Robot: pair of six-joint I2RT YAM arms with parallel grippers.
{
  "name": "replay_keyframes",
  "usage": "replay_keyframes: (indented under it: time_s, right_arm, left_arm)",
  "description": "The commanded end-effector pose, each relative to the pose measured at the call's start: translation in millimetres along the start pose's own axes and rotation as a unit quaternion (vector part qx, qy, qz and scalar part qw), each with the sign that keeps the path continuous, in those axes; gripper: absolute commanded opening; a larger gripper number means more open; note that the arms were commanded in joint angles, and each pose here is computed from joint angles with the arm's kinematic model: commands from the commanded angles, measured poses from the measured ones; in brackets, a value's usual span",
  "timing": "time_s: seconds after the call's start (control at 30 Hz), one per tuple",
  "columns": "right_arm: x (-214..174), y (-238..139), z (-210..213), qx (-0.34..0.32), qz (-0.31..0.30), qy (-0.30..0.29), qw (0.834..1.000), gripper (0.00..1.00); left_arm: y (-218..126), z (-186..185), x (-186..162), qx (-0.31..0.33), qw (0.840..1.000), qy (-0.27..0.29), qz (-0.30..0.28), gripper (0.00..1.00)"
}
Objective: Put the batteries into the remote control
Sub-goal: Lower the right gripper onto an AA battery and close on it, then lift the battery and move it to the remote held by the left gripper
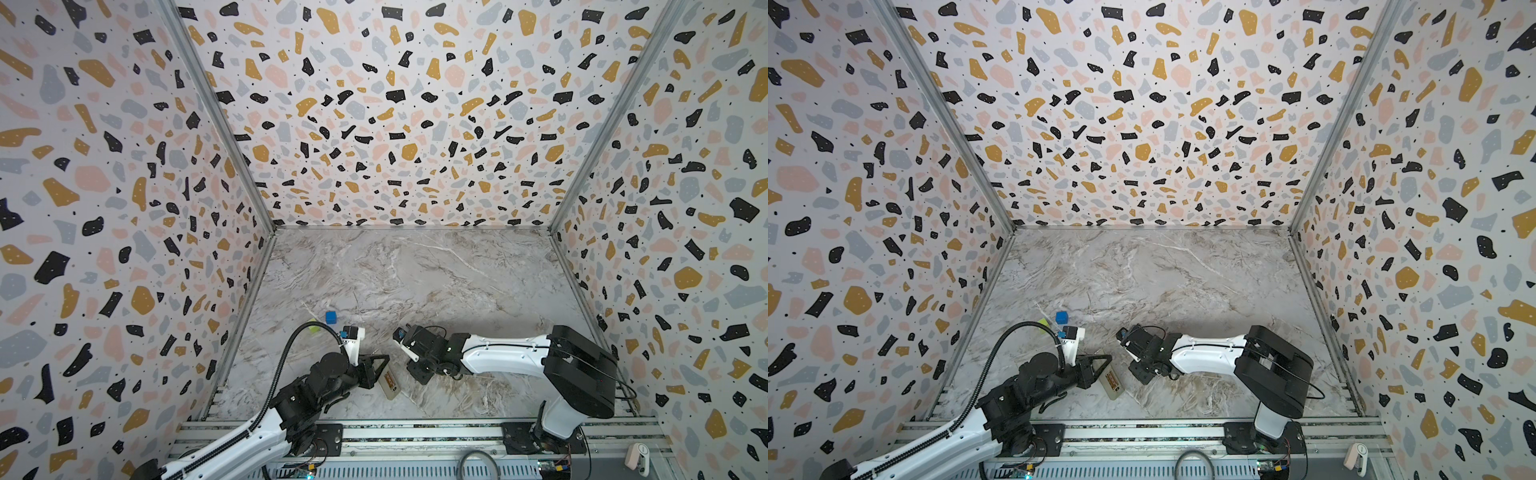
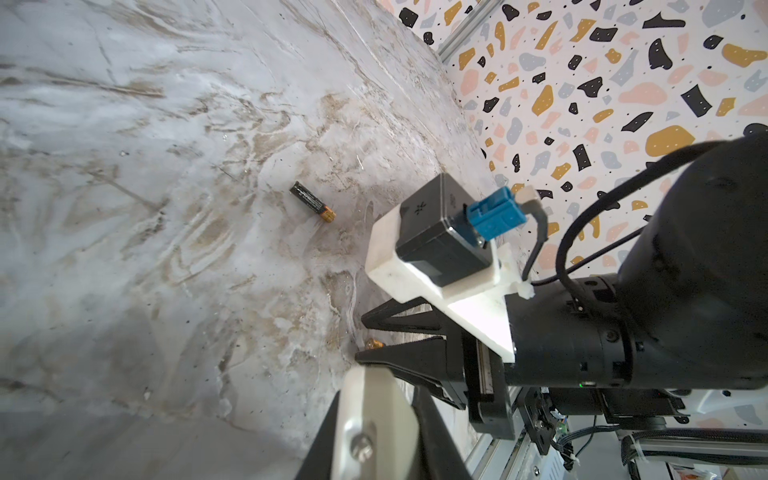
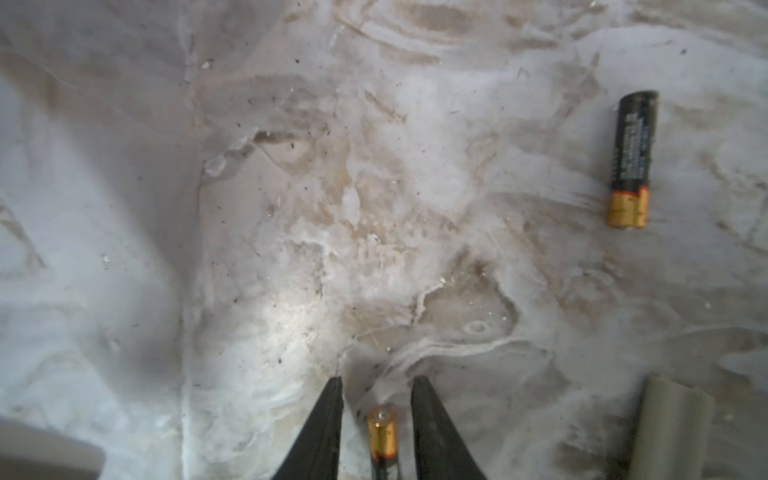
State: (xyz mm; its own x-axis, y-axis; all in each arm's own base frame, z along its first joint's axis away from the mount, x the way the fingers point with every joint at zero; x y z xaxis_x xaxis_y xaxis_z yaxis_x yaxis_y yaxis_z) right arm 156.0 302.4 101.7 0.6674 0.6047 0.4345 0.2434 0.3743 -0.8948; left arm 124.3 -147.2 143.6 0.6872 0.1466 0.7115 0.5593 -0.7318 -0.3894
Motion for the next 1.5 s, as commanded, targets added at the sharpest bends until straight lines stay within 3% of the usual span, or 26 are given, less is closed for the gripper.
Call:
replay_keyframes:
  time_s: [0.0,1.47]
  right_arm:
    - [4.5,-9.0,0.2,-0.014,0.0,-0.002,1.0,0.3]
    - [-10.9,-6.7,0.7,-0.031,0.035,-0.009,0.999,0.11]
  left_arm:
    - [-0.6,-0.6,4.5,0.0,1.0,0.0,-0.016,0.0]
    - [1.9,-3.9,12.0,0.003,1.0,0.006,-0.026,0.0]
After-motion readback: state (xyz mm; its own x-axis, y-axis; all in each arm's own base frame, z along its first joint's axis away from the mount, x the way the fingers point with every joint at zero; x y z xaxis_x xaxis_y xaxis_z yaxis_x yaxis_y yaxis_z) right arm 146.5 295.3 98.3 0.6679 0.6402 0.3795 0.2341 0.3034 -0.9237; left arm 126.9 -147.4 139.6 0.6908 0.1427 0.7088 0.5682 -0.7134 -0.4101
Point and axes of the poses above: each gripper's point midway between its finger pads, its own y axis out along the fingers, its own z axis along the line the jaws close on, x = y × z, the point moved 8 cm from there along -y, back along the fingers, and after that the axes turned 9 degrees about y, right-handed, at the moved point
